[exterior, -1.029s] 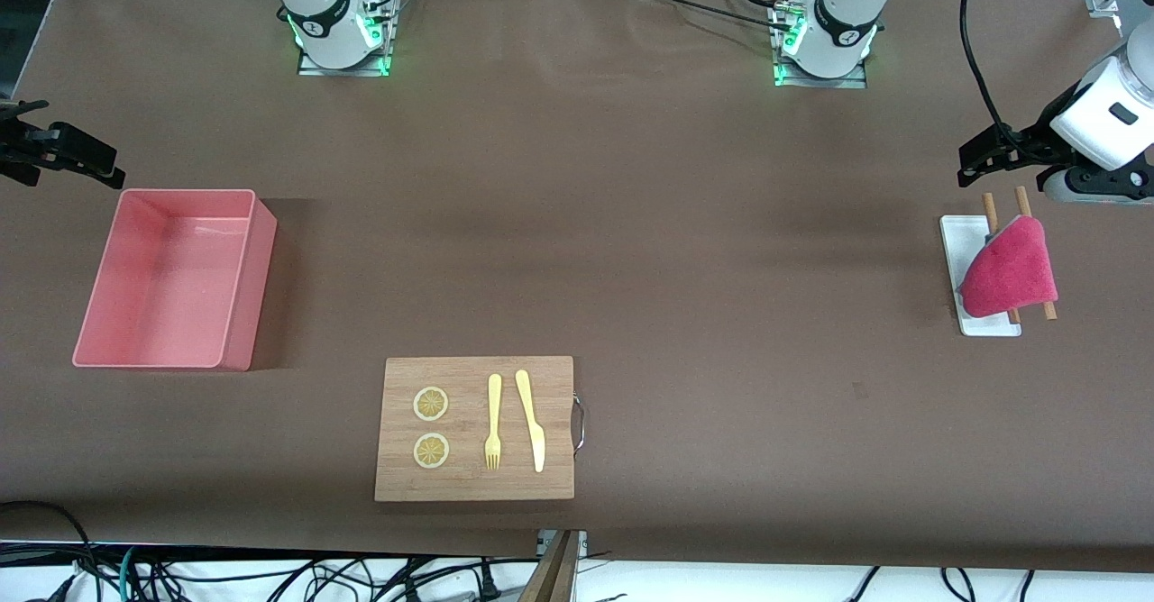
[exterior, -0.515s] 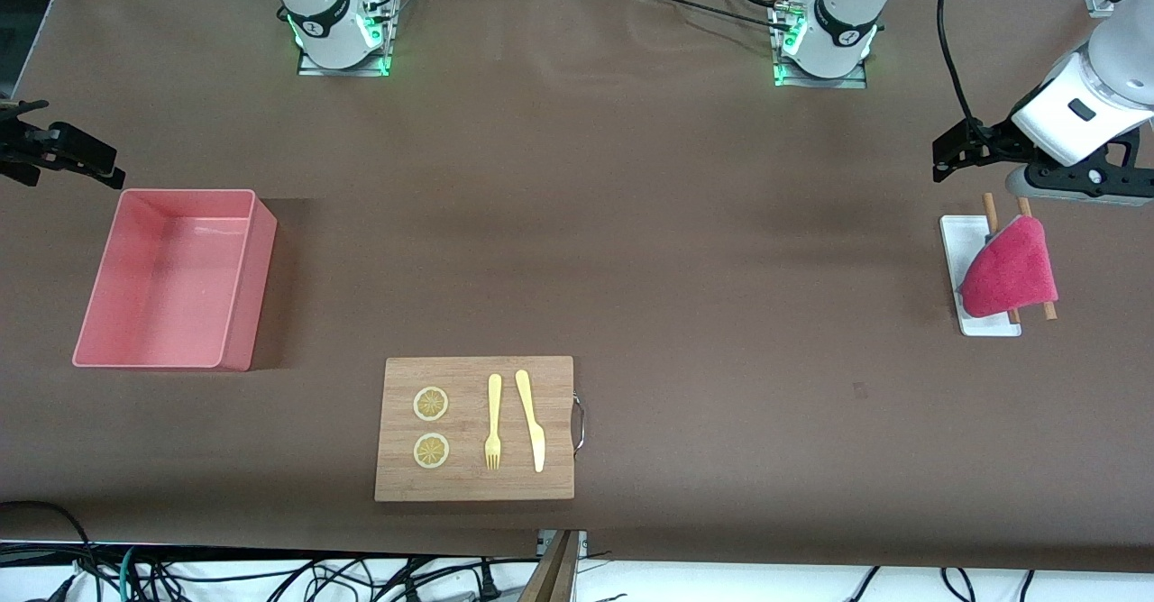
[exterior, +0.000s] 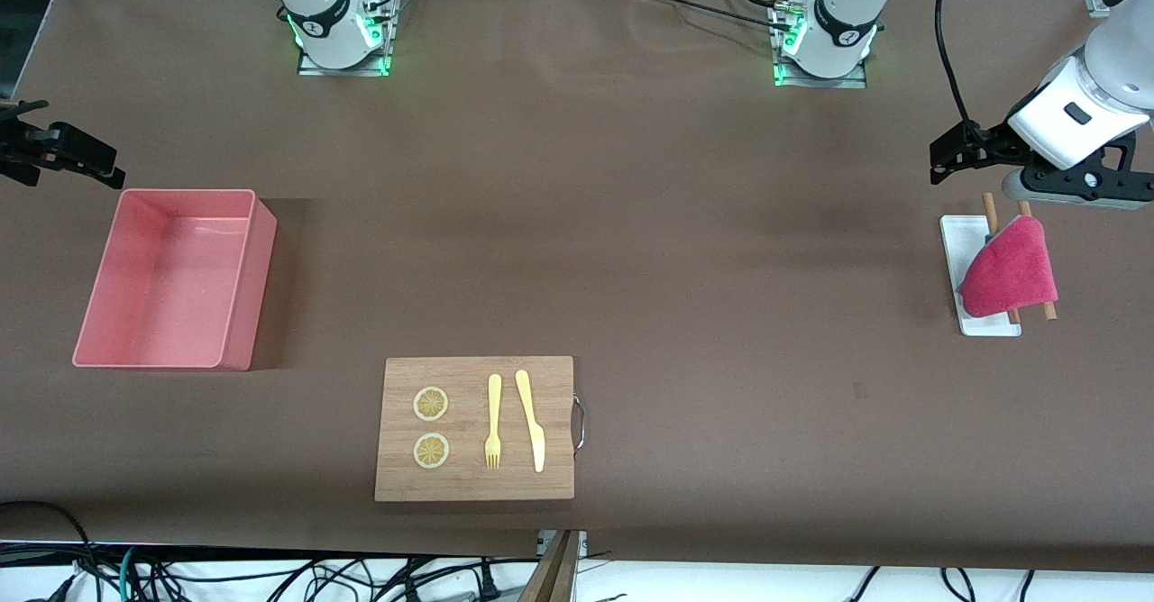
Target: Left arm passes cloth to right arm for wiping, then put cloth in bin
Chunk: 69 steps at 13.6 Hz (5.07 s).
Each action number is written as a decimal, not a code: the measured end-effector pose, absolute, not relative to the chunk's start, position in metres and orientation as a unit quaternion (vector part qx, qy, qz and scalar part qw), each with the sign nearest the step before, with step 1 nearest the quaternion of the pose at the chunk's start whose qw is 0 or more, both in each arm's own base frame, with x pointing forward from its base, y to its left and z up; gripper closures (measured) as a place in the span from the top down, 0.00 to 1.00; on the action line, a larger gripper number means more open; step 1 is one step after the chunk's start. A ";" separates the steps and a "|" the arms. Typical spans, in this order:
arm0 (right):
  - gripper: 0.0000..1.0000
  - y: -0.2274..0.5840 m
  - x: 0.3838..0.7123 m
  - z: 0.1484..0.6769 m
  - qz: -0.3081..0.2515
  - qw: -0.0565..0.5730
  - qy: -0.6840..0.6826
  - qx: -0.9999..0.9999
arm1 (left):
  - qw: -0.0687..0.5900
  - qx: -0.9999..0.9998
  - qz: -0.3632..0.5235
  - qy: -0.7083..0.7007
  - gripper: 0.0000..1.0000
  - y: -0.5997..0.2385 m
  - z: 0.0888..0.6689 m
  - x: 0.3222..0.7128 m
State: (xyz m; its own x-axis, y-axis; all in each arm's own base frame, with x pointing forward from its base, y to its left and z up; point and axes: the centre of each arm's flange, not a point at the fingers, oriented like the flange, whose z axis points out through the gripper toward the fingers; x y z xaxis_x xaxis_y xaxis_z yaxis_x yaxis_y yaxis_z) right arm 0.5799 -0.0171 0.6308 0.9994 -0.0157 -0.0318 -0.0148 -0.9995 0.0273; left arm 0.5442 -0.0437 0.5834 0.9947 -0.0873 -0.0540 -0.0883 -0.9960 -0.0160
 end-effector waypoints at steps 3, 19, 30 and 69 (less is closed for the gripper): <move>1.00 -0.017 0.580 0.631 -0.016 0.014 -0.008 1.000 | 0.009 -0.999 0.034 0.042 1.00 -0.041 0.582 0.543; 1.00 -0.019 0.580 0.635 -0.012 0.014 -0.009 1.000 | 0.009 -0.997 0.063 0.035 1.00 -0.033 0.571 0.542; 1.00 -0.019 0.580 0.634 -0.012 0.014 -0.009 1.000 | 0.134 -0.970 0.188 0.081 1.00 0.067 0.426 0.521; 1.00 -0.024 0.601 0.597 -0.028 0.021 -0.010 0.999 | 0.211 -0.940 0.171 0.205 0.52 0.151 0.273 0.496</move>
